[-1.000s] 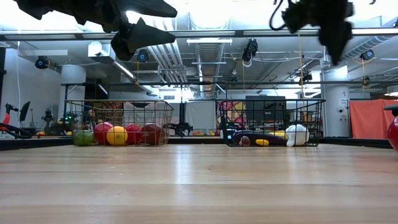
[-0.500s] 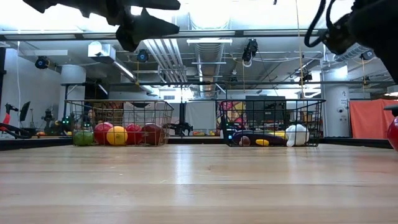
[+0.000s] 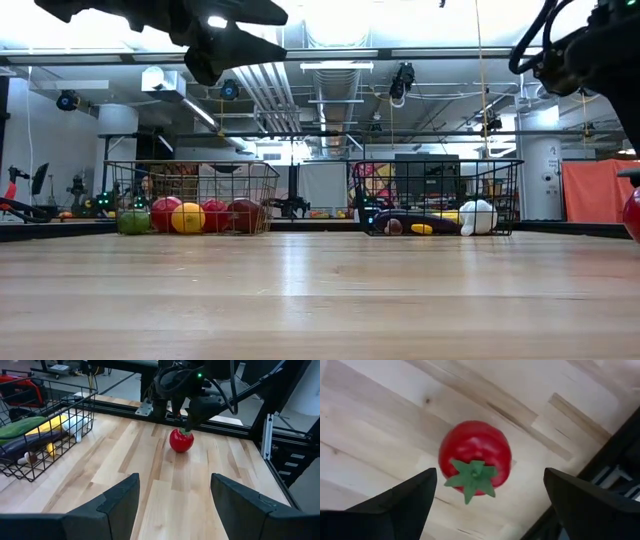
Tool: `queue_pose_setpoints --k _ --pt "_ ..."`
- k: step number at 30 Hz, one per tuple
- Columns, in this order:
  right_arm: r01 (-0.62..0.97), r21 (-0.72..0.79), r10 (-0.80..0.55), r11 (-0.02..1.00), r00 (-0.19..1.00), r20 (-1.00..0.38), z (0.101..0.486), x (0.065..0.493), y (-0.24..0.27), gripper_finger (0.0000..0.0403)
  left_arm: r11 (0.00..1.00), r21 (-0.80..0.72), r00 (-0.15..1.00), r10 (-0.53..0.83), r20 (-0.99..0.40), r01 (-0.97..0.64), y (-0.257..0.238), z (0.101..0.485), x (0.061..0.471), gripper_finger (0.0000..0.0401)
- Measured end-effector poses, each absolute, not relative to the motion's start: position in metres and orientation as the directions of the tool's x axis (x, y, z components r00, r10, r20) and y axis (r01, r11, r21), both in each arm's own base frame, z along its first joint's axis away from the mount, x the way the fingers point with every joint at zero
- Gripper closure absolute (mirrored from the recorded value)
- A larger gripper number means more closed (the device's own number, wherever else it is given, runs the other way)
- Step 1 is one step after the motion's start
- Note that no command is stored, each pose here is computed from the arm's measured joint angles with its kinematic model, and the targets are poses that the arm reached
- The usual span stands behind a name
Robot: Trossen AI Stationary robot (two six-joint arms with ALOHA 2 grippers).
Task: Sort produce into baskets
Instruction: Put the tomato into the left wire basket
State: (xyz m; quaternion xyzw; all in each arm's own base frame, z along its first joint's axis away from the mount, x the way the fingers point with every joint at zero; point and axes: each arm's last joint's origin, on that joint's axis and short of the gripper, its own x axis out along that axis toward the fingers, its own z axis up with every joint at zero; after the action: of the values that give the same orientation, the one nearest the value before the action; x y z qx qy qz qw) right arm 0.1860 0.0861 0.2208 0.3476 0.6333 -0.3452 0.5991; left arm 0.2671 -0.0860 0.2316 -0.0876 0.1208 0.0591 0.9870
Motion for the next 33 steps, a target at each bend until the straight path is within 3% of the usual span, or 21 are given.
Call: queue_pose_setpoints --k 33 --pt "0.875 0.060 0.065 0.481 0.032 -0.997 0.174 0.180 0.089 0.0044 0.976 -0.133 0.952 0.131 -0.275 -0.173 -0.085 0.228 0.266 0.0175"
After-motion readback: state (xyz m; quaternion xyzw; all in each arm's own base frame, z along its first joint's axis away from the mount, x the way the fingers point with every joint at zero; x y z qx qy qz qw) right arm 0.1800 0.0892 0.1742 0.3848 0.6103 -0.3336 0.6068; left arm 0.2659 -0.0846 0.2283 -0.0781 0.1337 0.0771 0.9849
